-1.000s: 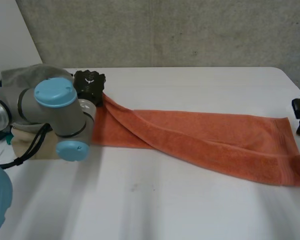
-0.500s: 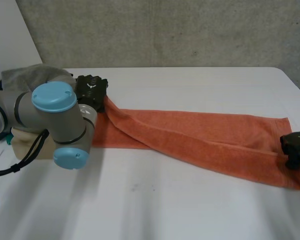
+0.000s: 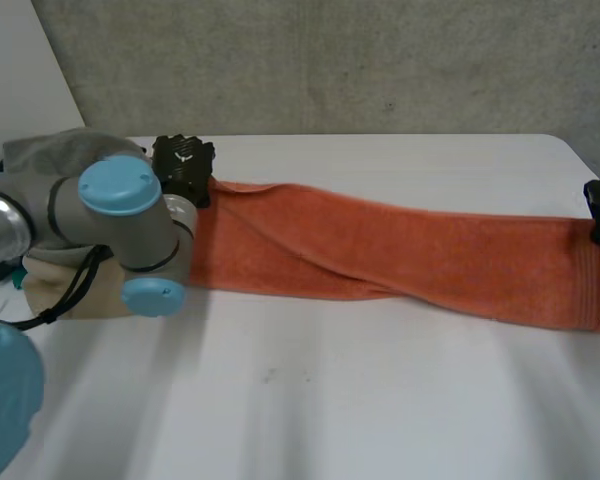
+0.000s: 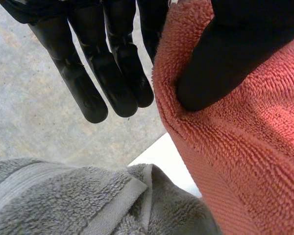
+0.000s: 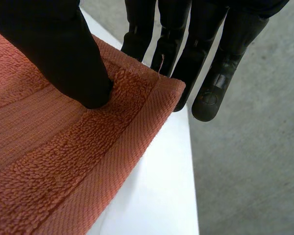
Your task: Fold the laundry.
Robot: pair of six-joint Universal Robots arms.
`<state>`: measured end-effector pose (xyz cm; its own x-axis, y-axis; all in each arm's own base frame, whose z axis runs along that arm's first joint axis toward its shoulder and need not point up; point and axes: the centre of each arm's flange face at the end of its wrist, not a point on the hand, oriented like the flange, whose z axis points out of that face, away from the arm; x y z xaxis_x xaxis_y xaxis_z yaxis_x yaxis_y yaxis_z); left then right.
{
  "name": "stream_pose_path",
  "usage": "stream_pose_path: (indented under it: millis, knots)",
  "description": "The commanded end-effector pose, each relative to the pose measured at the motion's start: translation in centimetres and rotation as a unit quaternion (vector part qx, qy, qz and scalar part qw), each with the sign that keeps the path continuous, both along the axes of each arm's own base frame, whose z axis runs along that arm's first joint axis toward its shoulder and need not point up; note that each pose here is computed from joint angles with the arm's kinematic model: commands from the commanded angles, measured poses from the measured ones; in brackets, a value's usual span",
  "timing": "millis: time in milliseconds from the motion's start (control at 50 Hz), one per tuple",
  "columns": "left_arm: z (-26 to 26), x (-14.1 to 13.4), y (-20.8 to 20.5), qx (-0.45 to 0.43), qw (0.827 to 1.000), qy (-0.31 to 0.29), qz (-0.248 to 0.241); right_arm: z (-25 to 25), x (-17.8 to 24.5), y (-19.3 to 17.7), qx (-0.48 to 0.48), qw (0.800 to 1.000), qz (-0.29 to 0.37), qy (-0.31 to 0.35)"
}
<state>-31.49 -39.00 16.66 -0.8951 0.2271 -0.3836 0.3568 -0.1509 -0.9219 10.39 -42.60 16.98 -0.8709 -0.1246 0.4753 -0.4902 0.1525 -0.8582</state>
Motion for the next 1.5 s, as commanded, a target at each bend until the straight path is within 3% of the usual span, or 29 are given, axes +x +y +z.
stream_pose_path:
  millis: [20,140,300,420,580,760,920,1040,1320,1420,1500]
  knots:
    - [-2.3,-0.5,-2.8,-0.024,0.999,-0.031,0.023,-1.9,0.9,-2.9,-0.071,0.997,0.010,0.011]
    - [-4.0,-0.6,-3.7,-0.027,0.998,-0.046,0.033,-4.9,1.7,-4.3,-0.079,0.997,0.023,0.014]
    - [-5.1,-1.5,-3.5,-0.030,0.998,-0.047,-0.002,-6.4,2.5,-5.1,-0.078,0.996,0.024,0.030]
    - [-1.9,-1.1,-2.7,-0.045,0.998,-0.035,0.002,0.6,1.7,-4.0,-0.127,0.992,-0.010,0.021]
    - [2.1,0.7,0.2,-0.047,0.998,-0.034,0.001,5.8,1.6,1.6,-0.076,0.996,0.038,0.006]
    - [0.2,0.8,2.5,-0.011,0.998,-0.053,-0.025,1.7,0.1,5.8,0.092,0.995,0.042,-0.025]
    - [-3.7,-1.2,1.3,0.002,0.990,-0.066,-0.123,-0.5,0.7,5.6,0.113,0.991,0.073,-0.025]
    - [-5.3,-2.1,-0.2,-0.008,0.988,-0.065,-0.140,-2.0,0.6,4.8,0.098,0.992,0.074,-0.020]
    - [-7.3,-1.6,-6.3,-0.074,0.988,-0.072,-0.114,-3.2,0.8,5.8,0.113,0.991,0.073,-0.021]
    - [-6.3,-0.1,-9.0,-0.117,0.988,-0.074,-0.074,-3.4,0.6,6.0,0.117,0.990,0.070,-0.022]
    - [-6.4,0.5,-8.9,-0.105,0.991,-0.075,-0.047,-3.6,0.6,6.3,0.122,0.990,0.068,-0.023]
